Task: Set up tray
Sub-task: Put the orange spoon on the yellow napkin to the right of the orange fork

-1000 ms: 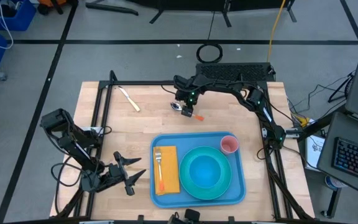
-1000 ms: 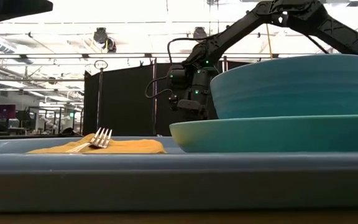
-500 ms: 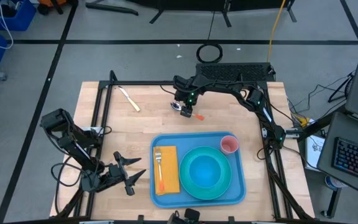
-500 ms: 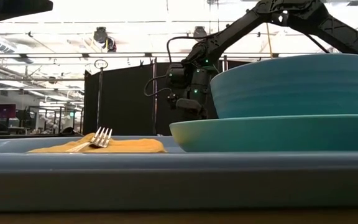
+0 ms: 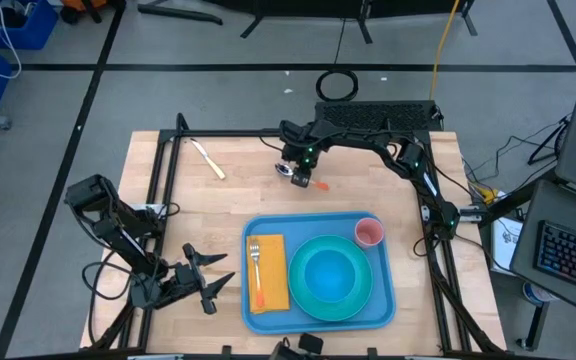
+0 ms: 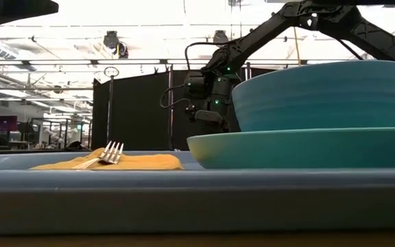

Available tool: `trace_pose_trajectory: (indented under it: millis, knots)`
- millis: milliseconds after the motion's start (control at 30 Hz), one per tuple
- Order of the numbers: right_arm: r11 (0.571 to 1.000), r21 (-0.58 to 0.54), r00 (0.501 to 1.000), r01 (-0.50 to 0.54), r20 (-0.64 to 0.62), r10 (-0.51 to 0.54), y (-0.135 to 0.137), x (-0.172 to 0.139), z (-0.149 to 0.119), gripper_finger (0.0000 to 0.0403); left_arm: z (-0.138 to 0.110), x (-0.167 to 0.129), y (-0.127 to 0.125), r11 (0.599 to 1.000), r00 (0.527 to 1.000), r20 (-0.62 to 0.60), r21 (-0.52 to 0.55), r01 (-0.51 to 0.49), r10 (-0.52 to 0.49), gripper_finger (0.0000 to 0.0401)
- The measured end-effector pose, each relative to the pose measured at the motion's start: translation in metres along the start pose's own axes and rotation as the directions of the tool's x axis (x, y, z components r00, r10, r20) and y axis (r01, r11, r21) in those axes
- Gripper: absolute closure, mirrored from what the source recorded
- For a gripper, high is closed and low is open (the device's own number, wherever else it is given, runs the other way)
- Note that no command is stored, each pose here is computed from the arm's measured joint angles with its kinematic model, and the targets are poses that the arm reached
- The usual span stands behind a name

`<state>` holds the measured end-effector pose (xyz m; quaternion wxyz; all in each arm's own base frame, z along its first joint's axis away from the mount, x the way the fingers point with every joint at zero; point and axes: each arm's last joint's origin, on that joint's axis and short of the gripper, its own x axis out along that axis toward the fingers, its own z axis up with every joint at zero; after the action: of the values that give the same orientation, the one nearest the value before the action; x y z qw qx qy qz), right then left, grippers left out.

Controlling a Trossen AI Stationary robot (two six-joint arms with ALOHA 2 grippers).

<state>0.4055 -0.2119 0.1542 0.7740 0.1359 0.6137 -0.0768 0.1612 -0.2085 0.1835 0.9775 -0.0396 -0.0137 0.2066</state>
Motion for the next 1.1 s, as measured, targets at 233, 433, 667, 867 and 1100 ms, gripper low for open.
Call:
trace_pose_trajectory:
  millis: [233,433,667,867,1100]
  knots:
    - [0.998,-0.057,0.999,0.003,-0.050,-0.006,0.005,0.001,-0.004,0.0392,0.000,0.000,0.000,1.000,1.000,0.000,0.000,0.000,0.000,0.0151]
    - [0.989,-0.094,0.992,-0.111,-0.065,0.105,0.020,0.009,-0.009,0.0400,0.000,0.000,0.000,1.000,1.000,0.000,0.000,0.000,0.000,0.0151]
    - [0.981,-0.100,0.985,-0.164,-0.062,0.159,0.026,0.010,-0.009,0.0402,0.000,0.000,0.000,1.000,1.000,0.000,0.003,-0.001,0.001,0.0151]
    - [0.981,-0.105,0.985,-0.163,-0.066,0.157,0.026,0.010,-0.009,0.0402,0.000,0.000,0.000,1.000,1.000,0.000,0.003,0.000,0.000,0.0151]
    - [0.983,-0.130,0.991,-0.128,-0.050,0.123,0.030,0.004,-0.008,0.0403,0.000,0.000,0.000,1.000,1.000,0.000,0.004,0.000,0.000,0.0151]
